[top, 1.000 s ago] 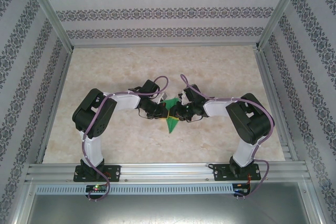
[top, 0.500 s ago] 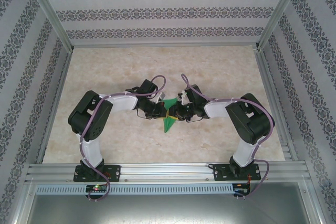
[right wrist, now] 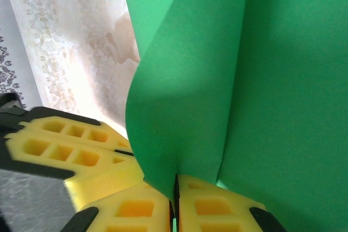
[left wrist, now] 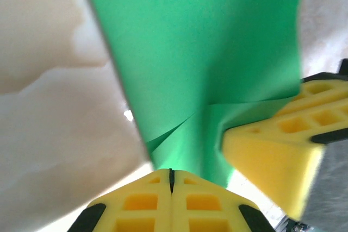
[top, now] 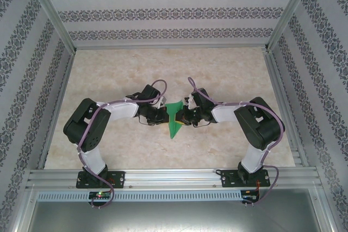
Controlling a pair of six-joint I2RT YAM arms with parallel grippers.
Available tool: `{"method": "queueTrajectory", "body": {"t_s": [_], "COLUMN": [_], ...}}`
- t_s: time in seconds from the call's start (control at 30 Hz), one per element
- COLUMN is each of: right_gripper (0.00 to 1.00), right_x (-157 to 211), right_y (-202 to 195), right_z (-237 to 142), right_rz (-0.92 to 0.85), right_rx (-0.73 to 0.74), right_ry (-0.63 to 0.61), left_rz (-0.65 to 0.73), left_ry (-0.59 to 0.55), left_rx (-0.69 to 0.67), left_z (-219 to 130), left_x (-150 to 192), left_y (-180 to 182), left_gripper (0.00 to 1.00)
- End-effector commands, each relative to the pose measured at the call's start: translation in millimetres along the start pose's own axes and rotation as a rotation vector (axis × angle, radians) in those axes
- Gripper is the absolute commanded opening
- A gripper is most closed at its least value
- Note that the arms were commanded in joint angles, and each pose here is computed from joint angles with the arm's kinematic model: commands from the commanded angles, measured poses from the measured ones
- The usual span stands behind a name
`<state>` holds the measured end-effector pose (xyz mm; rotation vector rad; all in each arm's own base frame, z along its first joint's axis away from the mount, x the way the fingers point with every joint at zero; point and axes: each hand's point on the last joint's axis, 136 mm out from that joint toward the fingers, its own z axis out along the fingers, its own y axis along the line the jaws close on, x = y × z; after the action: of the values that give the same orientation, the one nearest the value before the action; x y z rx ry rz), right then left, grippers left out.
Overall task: Fold a paper plane with a square sheet of paper (pick it up from the middle)
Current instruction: Fourth fold the wing at the center of the table.
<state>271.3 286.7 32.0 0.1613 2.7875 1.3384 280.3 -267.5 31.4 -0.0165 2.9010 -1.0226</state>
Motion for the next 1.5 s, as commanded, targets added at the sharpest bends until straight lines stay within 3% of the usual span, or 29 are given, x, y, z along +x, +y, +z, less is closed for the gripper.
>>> {"method": "queueTrajectory", "body": {"t_s": [0.0,0.27,0.8,1.47], "right_gripper": [0.11,0.09,0.09,0.09], "right_x": [0,2,3,7], "right_y": [4,5,7,22], "right_z": [-4,-3,-4,-1], "right_rz": [-0.026,-0.026,-0.033,-0.060], "right_rx": [0.001,0.006,0.014,-0.001], "right_ry": [-0.008,-0.005,0.000,0.016], "left_rz": [-0.056,-0.144,-0.194,-0.152], "left_ry": [-0.094,-0.195,-0.192,-0.146], "left_rx": [0.040,0.087,0.011,-0.085], "left_z": [-5,-4,11,24], "left_x": [-10,-12,2,8], "left_y": [-13,-19,2,22], "left_gripper": [0.01,0.01,0.00,0.00]}}
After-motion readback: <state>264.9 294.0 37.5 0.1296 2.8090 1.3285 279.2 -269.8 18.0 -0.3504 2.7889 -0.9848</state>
